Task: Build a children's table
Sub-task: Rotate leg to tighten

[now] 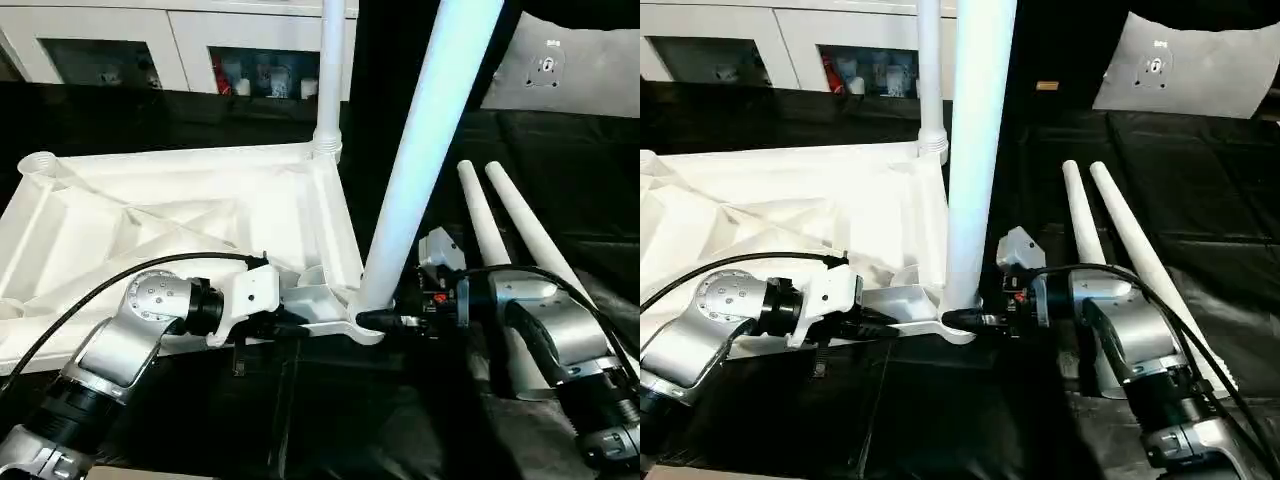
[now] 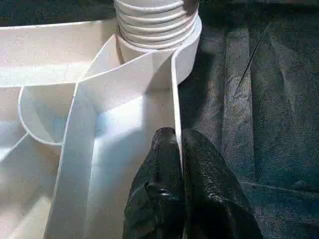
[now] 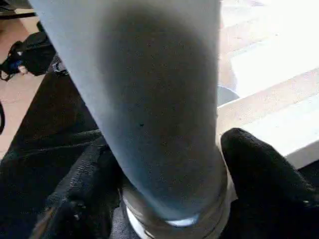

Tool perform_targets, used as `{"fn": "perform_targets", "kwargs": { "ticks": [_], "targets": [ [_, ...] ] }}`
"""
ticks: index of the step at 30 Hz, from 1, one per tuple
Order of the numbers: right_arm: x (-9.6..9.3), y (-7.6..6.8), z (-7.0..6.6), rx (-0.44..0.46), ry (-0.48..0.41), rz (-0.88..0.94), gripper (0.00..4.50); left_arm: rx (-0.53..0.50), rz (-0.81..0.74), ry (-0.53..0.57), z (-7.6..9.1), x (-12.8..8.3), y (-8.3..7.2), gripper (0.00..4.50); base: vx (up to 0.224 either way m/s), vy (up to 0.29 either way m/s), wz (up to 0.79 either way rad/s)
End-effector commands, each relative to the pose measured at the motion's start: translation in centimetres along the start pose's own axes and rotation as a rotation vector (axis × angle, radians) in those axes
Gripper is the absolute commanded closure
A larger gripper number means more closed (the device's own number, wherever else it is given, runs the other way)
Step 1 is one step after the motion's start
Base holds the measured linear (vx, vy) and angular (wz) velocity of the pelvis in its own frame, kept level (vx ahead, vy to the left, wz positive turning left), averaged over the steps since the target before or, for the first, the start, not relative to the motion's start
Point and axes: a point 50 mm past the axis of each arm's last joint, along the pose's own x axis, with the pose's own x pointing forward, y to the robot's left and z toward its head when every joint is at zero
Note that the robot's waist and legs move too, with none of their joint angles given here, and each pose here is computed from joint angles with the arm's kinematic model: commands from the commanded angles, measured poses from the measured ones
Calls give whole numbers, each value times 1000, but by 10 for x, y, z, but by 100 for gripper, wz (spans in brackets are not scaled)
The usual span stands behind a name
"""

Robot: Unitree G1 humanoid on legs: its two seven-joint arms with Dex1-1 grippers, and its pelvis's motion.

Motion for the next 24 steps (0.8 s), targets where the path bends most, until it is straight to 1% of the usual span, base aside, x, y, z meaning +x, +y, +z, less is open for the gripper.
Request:
{"fn": "perform_targets", "kwargs": {
  "ticks": [1, 2, 3, 7, 10, 11, 12, 13, 16, 18, 19, 22, 24],
  "targets": [
    [-1, -1, 2, 9, 1, 16, 152, 58, -61, -23, 8, 4, -3, 450, 0, 0, 0],
    [0, 0, 1, 14, 3, 21, 169, 55, -60, -23, 8, 3, -4, 450, 0, 0, 0],
    [0, 0, 0, 15, 4, 22, 176, 53, -59, -23, 7, 3, -4, 450, 0, 0, 0],
    [2, 2, -3, 36, 9, 28, 185, 40, -46, -34, 7, 3, -4, 450, 0, 0, 0],
    [7, 5, -5, 72, -9, 17, 188, -1, 4, -71, 10, 5, -2, 450, 0, 0, 0],
    [15, 7, -6, 105, -34, -15, 189, -47, 65, -105, 13, 7, 2, 450, 0, 0, 0],
    [16, 7, -7, 112, -38, -22, 189, -54, 75, -110, 14, 8, 2, 450, 0, 0, 0],
    [22, 7, -7, 125, -52, -55, 189, -76, 107, -123, 16, 9, 4, 450, 0, 0, 0],
    [43, 6, -10, 183, -69, -176, 190, -140, 231, -139, 23, 16, 12, 450, 0, 0, 0],
    [59, 4, -12, 239, -81, -272, 190, -175, 333, -147, 29, 23, 19, 450, 0, 0, 0],
    [64, 4, -12, 254, -91, -298, 190, -184, 363, -148, 30, 25, 21, 450, 0, 0, 0],
    [86, -1, -9, 312, -116, -430, 190, -228, 508, -144, 38, 37, 30, 450, 0, 0, 0],
    [96, -4, -6, 340, -125, -505, 190, -250, 572, -143, 43, 43, 34, 450, 0, 0, 0]
  ]
}}
